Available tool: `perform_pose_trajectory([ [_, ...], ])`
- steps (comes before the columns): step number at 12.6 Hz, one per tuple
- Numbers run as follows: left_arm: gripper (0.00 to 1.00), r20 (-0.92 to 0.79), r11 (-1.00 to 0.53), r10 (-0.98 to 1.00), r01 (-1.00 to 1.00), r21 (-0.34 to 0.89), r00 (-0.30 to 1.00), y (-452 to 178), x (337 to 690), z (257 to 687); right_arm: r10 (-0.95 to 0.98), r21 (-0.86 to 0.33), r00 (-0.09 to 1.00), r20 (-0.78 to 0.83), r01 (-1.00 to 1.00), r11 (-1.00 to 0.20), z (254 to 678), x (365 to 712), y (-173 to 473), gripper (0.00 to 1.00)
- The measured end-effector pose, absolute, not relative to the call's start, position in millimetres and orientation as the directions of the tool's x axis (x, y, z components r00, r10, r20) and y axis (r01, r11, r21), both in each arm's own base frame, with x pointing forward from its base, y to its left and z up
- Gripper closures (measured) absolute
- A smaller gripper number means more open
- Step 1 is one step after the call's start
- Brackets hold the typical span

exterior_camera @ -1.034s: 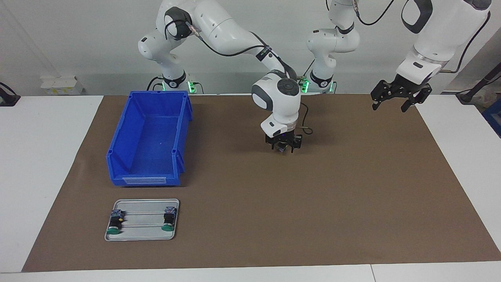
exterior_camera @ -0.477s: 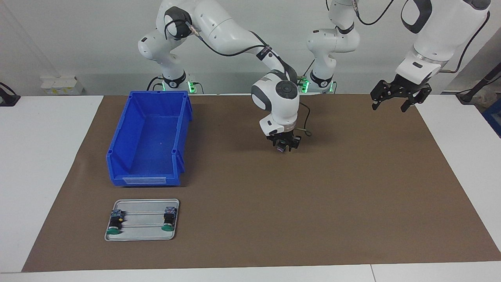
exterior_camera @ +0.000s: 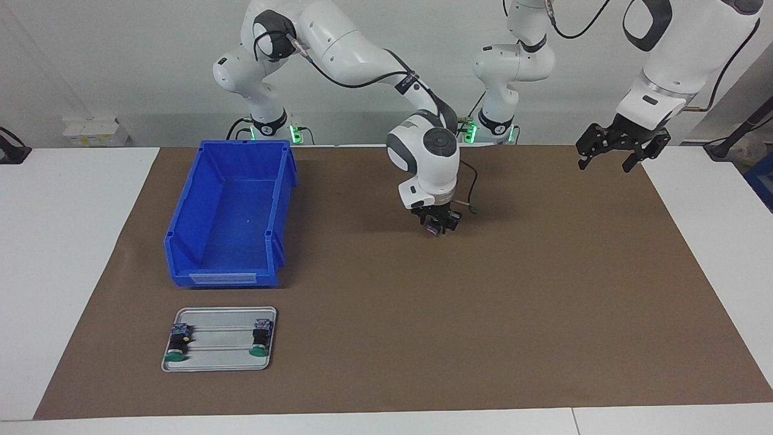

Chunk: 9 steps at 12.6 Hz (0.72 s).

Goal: Place and press button with both arms

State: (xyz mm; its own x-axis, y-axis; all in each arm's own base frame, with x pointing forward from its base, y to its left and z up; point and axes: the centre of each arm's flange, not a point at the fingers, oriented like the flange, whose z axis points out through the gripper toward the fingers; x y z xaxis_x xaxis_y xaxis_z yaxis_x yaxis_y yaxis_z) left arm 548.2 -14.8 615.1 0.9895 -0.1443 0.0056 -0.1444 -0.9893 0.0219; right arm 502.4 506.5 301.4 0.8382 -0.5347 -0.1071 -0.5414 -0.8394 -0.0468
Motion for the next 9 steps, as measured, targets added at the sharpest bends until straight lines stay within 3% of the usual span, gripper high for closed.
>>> perform_pose_trajectory([
  [9, 0.0, 0.007, -0.989, -0.144, -0.144, 0.022, 0.99, -14.7, 548.0, 615.6, -0.561, -0.051, 0.818, -0.131, -0.571, -0.82, 301.9, 504.3, 504.2, 0.45],
])
